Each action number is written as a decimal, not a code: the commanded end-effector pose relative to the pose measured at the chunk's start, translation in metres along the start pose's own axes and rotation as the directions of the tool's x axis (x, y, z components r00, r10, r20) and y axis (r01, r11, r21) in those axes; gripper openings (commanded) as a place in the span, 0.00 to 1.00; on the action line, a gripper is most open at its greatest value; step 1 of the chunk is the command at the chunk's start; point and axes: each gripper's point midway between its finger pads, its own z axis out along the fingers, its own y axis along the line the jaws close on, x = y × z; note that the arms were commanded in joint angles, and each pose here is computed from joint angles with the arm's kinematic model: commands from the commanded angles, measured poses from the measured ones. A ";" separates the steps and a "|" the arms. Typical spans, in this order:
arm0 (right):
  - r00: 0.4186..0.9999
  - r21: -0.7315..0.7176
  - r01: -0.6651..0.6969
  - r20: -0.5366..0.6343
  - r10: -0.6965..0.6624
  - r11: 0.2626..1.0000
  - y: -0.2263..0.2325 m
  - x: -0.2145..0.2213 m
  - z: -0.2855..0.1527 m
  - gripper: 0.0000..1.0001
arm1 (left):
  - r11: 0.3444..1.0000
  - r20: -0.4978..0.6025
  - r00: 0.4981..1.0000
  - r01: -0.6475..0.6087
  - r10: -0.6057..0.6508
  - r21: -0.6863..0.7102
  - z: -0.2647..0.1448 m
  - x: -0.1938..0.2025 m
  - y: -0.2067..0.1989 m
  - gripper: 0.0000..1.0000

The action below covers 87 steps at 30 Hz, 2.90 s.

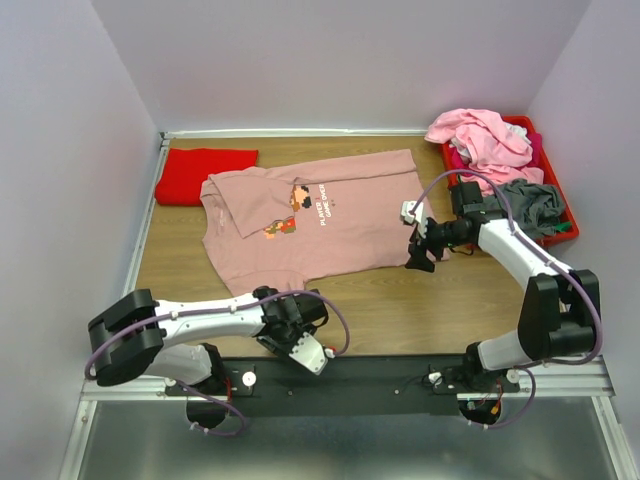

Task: Fold and stack the t-shirts
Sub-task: Fold the tshirt

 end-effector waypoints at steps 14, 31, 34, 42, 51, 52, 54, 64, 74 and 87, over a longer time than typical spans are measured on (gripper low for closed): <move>0.997 0.013 0.047 0.068 -0.048 0.999 0.012 -0.019 -0.014 0.82 | 0.999 0.009 1.000 0.005 -0.005 0.050 0.003 -0.002 0.000 0.36; 0.999 0.037 0.032 0.034 -0.033 0.999 0.010 -0.013 -0.017 0.82 | 0.998 0.040 0.998 0.045 -0.043 -0.042 -0.017 -0.011 0.027 0.00; 1.000 0.060 0.008 -0.004 -0.008 0.998 0.003 -0.007 -0.019 0.83 | 0.995 0.025 0.997 0.075 -0.073 -0.073 -0.024 -0.007 0.033 0.00; 0.990 0.114 0.008 -0.140 0.008 0.993 -0.011 0.018 -0.023 0.87 | 0.979 0.054 0.985 0.167 -0.161 -0.121 -0.044 -0.001 0.051 0.00; 0.963 0.107 -0.004 -0.267 0.033 0.994 -0.024 0.051 -0.021 0.87 | 0.941 0.116 0.961 0.270 -0.250 -0.204 -0.071 0.009 0.082 0.00; 0.957 0.100 -0.001 -0.287 0.030 0.995 -0.026 0.057 -0.021 0.87 | 0.938 0.119 0.959 0.277 -0.257 -0.210 -0.072 0.010 0.084 0.00; 0.951 0.089 0.026 -0.310 0.003 0.996 -0.031 0.064 -0.021 0.87 | 0.934 0.129 0.958 0.281 -0.257 -0.223 -0.075 0.008 0.090 0.00; 0.906 0.101 0.009 -0.422 0.035 0.995 -0.064 0.090 -0.016 0.75 | 0.928 0.177 0.952 0.286 -0.248 -0.239 -0.082 0.001 0.094 0.00; 0.870 0.093 0.008 -0.492 0.038 0.996 -0.052 0.107 -0.023 0.69 | 0.920 0.188 0.952 0.286 -0.241 -0.269 -0.091 0.003 0.094 0.00; 0.868 0.080 -0.031 -0.493 0.067 0.996 -0.051 0.111 -0.017 0.30 | 0.909 0.202 0.947 0.300 -0.248 -0.289 -0.092 0.005 0.097 0.00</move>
